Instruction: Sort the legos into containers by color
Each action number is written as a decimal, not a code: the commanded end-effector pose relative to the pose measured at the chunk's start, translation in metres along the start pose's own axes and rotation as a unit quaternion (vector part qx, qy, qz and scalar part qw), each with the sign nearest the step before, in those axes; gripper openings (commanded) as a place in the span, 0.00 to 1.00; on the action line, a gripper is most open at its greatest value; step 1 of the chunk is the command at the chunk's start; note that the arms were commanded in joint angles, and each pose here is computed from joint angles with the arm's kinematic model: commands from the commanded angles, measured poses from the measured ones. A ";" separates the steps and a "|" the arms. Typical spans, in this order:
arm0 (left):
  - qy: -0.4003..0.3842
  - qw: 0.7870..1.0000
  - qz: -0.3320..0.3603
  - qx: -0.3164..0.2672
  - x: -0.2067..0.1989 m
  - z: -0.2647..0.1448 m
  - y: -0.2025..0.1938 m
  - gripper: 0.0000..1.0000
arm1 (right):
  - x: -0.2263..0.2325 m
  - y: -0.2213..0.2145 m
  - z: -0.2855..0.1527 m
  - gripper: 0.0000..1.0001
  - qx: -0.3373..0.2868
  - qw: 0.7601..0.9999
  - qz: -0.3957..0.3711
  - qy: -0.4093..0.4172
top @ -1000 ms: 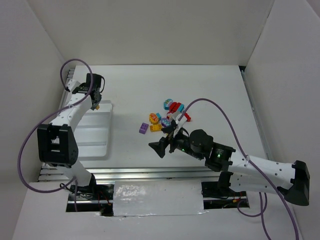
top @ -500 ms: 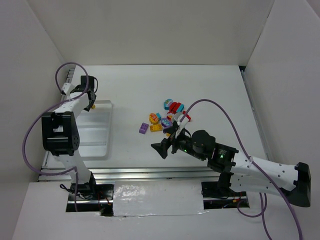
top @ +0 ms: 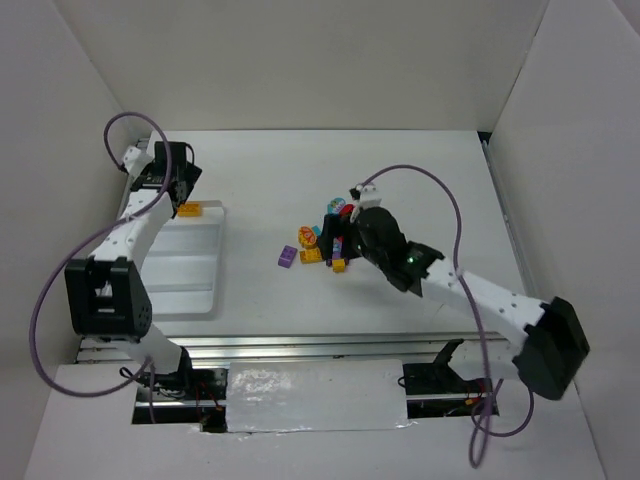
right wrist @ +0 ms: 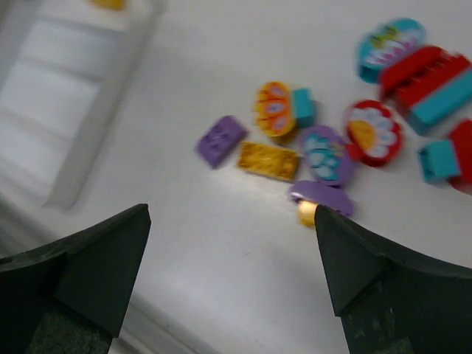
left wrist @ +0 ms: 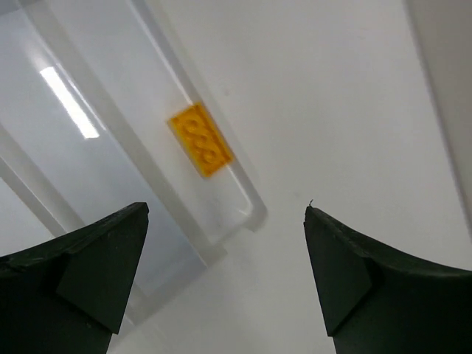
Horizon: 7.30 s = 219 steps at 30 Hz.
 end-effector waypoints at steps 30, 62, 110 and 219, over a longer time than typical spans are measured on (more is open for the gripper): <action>-0.248 0.904 0.319 0.141 0.109 -0.196 -0.018 0.99 | -0.045 -0.099 0.107 0.58 0.267 0.941 0.083 -0.190; -0.395 0.774 0.293 0.400 0.085 -0.224 -0.075 0.99 | 0.075 -0.024 -0.015 0.00 -0.002 0.971 -0.164 0.175; -0.396 0.798 0.234 0.389 0.081 -0.203 -0.066 0.00 | 0.070 -0.039 0.003 0.00 0.004 0.969 -0.196 0.153; -0.219 0.936 0.277 0.014 0.124 -0.201 0.038 1.00 | 0.116 0.087 0.313 0.85 -0.061 0.977 0.099 0.181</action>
Point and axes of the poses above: each gripper's point midway between its finger pads, its own z axis out along the fingers, its own x axis along the line the jaws close on, y = z × x, the point moved 8 cm from there along -z, back along the fingers, and after that the axes turned 12 degrees about -z, right-handed, at the moved point
